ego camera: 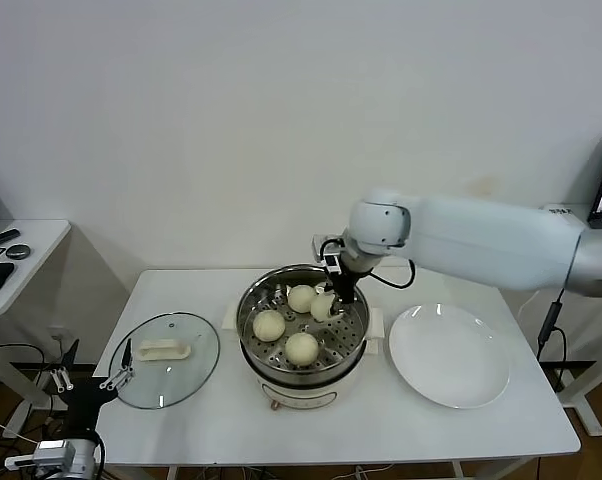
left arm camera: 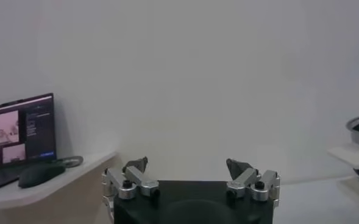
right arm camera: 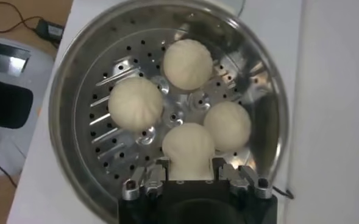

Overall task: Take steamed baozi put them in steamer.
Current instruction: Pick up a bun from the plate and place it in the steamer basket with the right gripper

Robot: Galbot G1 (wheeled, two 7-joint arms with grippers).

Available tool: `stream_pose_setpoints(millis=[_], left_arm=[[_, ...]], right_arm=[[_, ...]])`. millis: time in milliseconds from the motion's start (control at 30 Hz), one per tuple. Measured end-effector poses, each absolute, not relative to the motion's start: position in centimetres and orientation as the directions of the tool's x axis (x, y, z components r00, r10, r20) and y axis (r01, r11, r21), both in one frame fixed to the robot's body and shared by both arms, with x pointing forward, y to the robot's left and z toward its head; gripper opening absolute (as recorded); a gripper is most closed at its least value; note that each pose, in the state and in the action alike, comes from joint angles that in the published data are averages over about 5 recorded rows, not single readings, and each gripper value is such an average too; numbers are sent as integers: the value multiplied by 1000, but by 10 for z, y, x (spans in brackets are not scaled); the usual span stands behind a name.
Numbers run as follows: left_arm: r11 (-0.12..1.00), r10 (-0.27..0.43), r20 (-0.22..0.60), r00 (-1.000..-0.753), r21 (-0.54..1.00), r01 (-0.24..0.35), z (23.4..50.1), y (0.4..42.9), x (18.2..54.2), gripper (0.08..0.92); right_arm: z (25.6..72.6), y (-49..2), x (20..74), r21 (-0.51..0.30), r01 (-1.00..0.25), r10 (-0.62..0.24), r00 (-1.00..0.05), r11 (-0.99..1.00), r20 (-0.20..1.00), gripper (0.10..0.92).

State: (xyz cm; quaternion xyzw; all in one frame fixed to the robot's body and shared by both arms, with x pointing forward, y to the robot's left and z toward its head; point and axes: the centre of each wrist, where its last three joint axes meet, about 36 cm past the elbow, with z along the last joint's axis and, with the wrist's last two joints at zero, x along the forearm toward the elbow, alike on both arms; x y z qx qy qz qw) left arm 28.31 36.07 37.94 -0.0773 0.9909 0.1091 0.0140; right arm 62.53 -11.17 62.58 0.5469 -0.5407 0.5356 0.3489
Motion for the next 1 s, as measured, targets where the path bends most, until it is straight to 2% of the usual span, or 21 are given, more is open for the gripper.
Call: stream_pose_setpoints(millis=[433, 533, 800, 900, 1000], left_arm=[[965, -153, -46, -987, 207, -159, 379, 360, 284, 823], [966, -154, -46, -987, 205, -160, 379, 360, 284, 823], [964, -155, -49, -987, 209, -162, 380, 362, 284, 823], [964, -154, -49, -987, 211, -161, 380, 362, 284, 823], [964, -151, -51, -987, 213, -158, 382, 362, 284, 823]], right_arm=[[592, -112, 629, -196, -970, -175, -169, -148, 970, 459], [588, -113, 629, -200, -969, -176, -174, -144, 969, 521], [598, -120, 626, -224, -967, -206, -196, -119, 959, 752], [608, -124, 622, -236, -966, -232, -207, -104, 951, 807], [619, -131, 615, -249, -965, -269, -218, -86, 938, 821]])
